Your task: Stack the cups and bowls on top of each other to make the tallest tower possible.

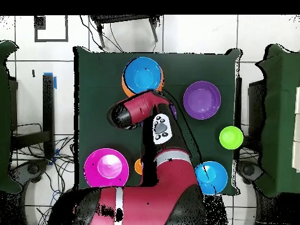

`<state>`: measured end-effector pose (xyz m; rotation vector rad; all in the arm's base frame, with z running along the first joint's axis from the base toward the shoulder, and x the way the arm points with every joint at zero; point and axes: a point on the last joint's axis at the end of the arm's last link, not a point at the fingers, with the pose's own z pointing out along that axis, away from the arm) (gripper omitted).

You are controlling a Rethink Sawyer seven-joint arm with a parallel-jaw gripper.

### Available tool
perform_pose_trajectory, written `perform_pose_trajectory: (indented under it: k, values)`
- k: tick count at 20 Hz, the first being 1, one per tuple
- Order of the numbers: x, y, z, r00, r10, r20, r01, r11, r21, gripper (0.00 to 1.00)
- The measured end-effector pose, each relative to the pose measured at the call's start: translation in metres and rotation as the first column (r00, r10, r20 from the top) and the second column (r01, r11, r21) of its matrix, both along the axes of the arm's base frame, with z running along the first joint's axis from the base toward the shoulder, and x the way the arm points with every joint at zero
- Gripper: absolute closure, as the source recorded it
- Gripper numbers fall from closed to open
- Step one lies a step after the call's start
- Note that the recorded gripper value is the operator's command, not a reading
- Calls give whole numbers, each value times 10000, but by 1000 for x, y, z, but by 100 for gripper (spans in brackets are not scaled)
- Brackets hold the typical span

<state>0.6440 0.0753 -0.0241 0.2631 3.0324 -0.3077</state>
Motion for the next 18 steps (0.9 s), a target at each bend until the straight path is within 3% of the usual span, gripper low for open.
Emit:
perform_pose_trajectory:
  k: [13, 18]
  values:
    - [7, -1, 13, 9998, 16, 213, -15, 10000, -67, 100]
    - [10, -7, 26, 9994, 4, 343, 6, 9996, -286, 100]
